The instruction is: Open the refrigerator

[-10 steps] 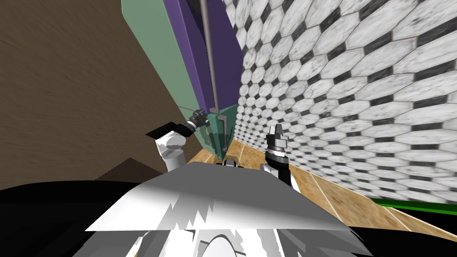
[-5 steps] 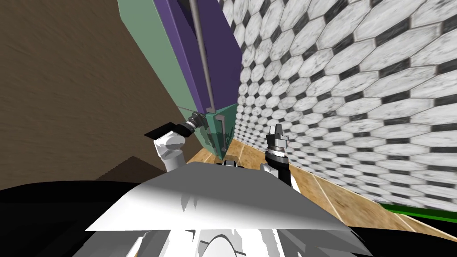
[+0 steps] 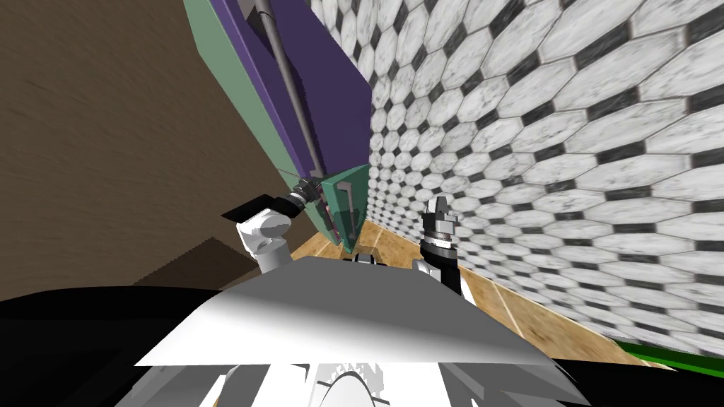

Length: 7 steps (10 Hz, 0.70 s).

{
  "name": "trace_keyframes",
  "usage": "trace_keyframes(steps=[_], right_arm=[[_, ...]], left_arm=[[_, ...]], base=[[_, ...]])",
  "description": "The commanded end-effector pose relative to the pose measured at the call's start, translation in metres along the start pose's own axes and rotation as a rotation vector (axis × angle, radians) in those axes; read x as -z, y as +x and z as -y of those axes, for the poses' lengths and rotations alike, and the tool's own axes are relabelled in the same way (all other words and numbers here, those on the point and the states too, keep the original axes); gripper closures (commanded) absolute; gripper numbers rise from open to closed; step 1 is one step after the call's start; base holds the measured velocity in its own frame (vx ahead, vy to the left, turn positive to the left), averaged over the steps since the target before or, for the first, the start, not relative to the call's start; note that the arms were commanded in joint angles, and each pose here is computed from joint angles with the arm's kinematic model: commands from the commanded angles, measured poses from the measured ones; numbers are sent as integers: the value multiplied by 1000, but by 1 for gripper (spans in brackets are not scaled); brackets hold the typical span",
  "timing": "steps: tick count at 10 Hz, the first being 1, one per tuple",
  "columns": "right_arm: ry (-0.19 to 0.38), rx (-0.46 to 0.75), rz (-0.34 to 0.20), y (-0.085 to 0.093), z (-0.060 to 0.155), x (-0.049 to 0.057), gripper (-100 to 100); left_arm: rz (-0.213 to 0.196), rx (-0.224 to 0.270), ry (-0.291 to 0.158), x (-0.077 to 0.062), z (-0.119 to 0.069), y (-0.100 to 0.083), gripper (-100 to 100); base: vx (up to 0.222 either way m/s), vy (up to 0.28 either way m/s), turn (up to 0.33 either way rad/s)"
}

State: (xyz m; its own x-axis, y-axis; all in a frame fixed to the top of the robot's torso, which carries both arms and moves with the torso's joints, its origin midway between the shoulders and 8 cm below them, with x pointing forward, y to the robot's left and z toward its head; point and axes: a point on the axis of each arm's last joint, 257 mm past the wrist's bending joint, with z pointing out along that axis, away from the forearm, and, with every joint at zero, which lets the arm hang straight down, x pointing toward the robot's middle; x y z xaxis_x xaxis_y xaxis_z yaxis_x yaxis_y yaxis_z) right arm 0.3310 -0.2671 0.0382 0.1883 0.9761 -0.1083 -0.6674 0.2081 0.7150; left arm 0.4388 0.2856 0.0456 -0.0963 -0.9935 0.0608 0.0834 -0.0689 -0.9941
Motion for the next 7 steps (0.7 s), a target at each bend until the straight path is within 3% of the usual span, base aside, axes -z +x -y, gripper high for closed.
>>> trace_keyframes(steps=[1, 2, 3, 6, 7], right_arm=[[0, 0, 0, 0, 0, 0, 0], [0, 0, 0, 0, 0, 0, 0], [0, 0, 0, 0, 0, 0, 0], [0, 0, 0, 0, 0, 0, 0], [0, 0, 0, 0, 0, 0, 0]], left_arm=[[51, -5, 17, 3, 7, -17, 100], [77, -6, 20, 5, 8, -26, 100], [77, -6, 20, 5, 8, -26, 100], [155, -12, 28, 14, 12, -52, 100], [155, -12, 28, 14, 12, -52, 100]], base=[[29, -410, 159], [80, -400, 169], [-15, -283, 60], [-32, -352, 90], [-37, -275, 56]])
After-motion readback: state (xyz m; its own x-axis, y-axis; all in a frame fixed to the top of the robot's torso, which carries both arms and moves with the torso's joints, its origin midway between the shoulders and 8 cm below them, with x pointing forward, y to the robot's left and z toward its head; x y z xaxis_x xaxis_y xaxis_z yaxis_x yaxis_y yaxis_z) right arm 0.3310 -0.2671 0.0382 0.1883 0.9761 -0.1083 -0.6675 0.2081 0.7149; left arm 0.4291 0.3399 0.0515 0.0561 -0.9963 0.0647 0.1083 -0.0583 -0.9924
